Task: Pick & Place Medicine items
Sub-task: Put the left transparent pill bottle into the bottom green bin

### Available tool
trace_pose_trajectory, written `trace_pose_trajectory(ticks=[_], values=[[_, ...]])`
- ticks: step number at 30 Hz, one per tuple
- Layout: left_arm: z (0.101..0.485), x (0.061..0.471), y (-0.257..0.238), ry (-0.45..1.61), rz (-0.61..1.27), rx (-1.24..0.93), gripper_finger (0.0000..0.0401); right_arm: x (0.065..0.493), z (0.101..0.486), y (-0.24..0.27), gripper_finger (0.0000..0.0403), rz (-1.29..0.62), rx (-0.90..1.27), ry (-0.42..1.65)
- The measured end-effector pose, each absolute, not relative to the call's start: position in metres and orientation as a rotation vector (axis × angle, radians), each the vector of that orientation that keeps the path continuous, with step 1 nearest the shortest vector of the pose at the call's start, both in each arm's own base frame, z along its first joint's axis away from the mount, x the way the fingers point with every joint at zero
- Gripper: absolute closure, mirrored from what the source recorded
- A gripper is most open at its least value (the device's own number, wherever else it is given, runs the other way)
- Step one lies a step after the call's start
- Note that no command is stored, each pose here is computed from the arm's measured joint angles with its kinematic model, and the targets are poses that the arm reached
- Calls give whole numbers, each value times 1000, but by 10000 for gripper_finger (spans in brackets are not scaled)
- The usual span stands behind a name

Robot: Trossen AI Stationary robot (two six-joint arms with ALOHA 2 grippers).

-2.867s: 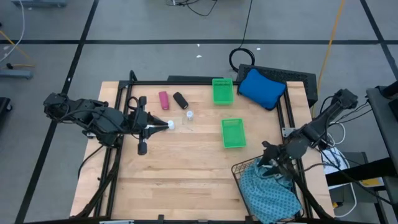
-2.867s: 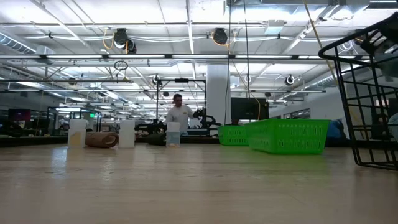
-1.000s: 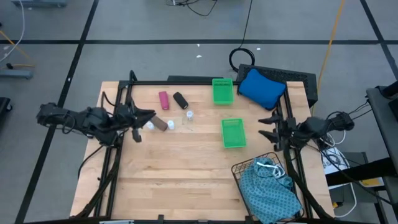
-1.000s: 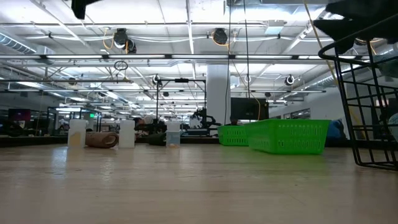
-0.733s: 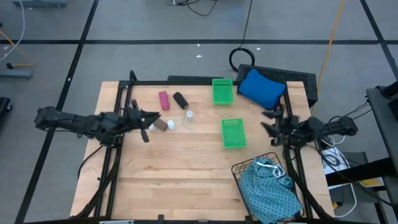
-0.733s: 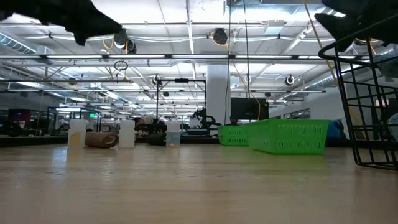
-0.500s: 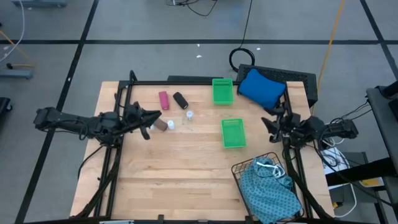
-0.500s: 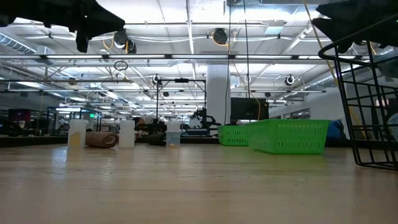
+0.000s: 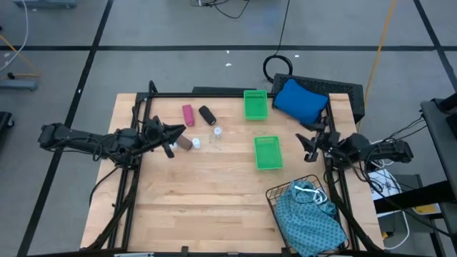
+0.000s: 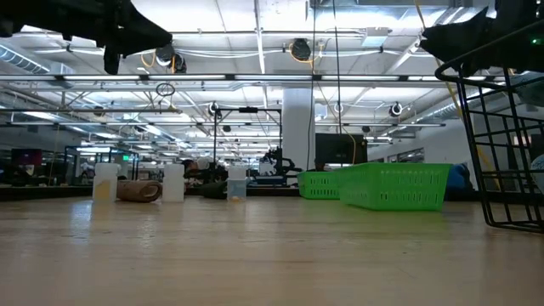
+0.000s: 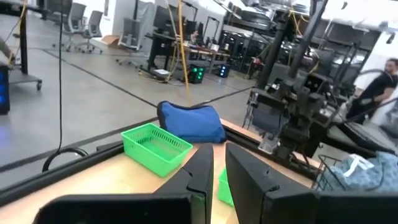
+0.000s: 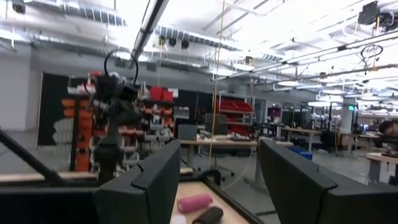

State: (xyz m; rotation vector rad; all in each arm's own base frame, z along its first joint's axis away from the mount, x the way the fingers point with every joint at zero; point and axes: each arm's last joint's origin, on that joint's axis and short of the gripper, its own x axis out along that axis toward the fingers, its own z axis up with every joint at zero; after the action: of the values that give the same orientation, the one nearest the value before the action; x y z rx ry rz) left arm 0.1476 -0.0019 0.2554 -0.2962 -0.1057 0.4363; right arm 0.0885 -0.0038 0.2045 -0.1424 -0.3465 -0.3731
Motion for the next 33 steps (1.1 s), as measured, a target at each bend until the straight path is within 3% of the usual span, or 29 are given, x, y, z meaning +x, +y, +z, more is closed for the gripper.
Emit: trace_pose_trajectory(ticks=[9,15,21,26,33], values=[[269,146,-1,20,496,-261,354,90,200,-4,199,-359,-126,-302],[293,143,-2,338,546,-222,348,90,200,-4,195,-355,-104,-304],[274,146,0,672,703,-218,264,91,199,-3,199,-350,-80,-300],[259,154,-1,833,682,-255,192,91,199,-3,196,-350,-80,-300],[241,167,3,994,690,-388,165,91,198,-3,199,-349,-83,-287]])
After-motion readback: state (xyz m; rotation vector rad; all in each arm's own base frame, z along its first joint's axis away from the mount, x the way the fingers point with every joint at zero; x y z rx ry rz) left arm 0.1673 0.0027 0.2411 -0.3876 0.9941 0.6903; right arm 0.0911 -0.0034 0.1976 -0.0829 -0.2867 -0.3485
